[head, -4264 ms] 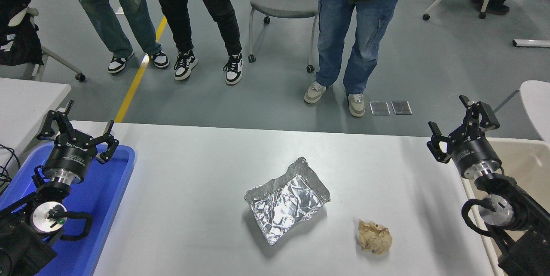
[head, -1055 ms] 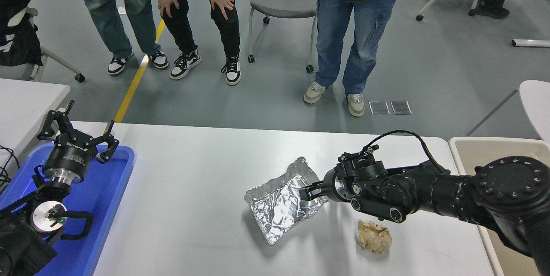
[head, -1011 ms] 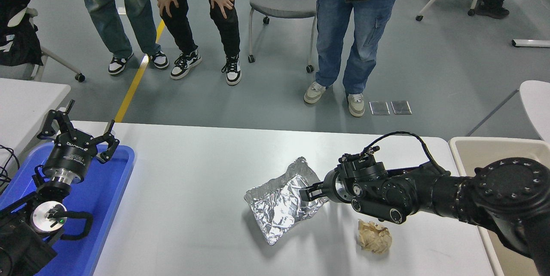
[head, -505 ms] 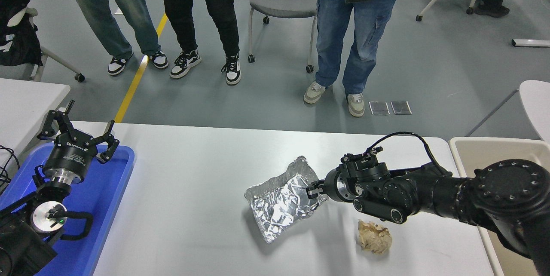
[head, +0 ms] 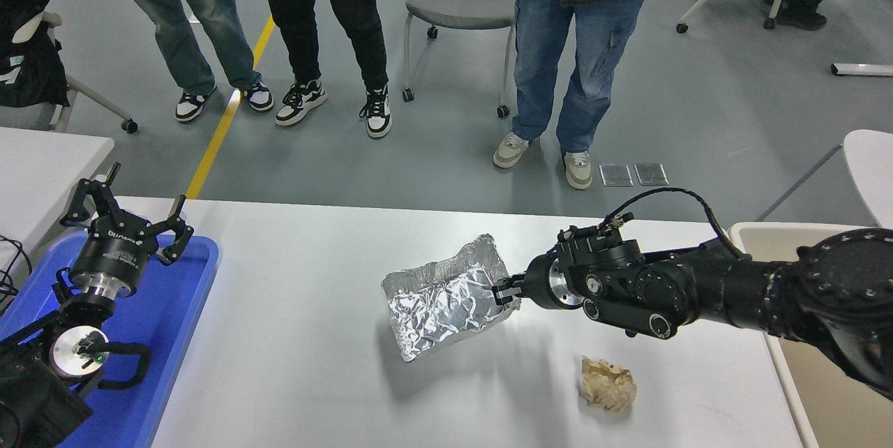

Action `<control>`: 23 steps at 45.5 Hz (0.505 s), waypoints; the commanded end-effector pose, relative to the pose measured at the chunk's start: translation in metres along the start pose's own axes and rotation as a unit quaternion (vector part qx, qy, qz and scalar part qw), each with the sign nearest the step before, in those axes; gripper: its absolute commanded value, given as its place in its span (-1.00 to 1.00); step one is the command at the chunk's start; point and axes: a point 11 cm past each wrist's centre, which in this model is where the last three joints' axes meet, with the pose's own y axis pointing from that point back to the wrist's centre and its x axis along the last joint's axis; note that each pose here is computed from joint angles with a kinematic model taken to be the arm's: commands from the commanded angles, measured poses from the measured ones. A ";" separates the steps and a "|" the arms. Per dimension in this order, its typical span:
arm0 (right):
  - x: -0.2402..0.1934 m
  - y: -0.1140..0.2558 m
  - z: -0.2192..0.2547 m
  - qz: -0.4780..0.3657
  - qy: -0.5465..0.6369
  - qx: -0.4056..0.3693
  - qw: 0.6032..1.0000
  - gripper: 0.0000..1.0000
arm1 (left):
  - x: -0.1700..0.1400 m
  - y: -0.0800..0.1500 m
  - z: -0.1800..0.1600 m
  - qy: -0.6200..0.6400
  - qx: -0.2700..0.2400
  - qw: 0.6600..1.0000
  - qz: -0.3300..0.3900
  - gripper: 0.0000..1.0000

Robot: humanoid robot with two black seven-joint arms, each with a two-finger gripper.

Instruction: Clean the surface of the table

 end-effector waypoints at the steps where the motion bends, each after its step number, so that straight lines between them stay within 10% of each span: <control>1: 0.025 0.050 -0.008 0.017 -0.047 0.051 0.997 -1.00 | 0.000 0.000 0.000 0.000 0.000 1.000 0.000 1.00; 23: 0.098 0.163 -0.020 0.069 -0.051 0.078 0.993 -1.00 | 0.000 0.000 0.000 0.000 0.000 1.000 0.000 1.00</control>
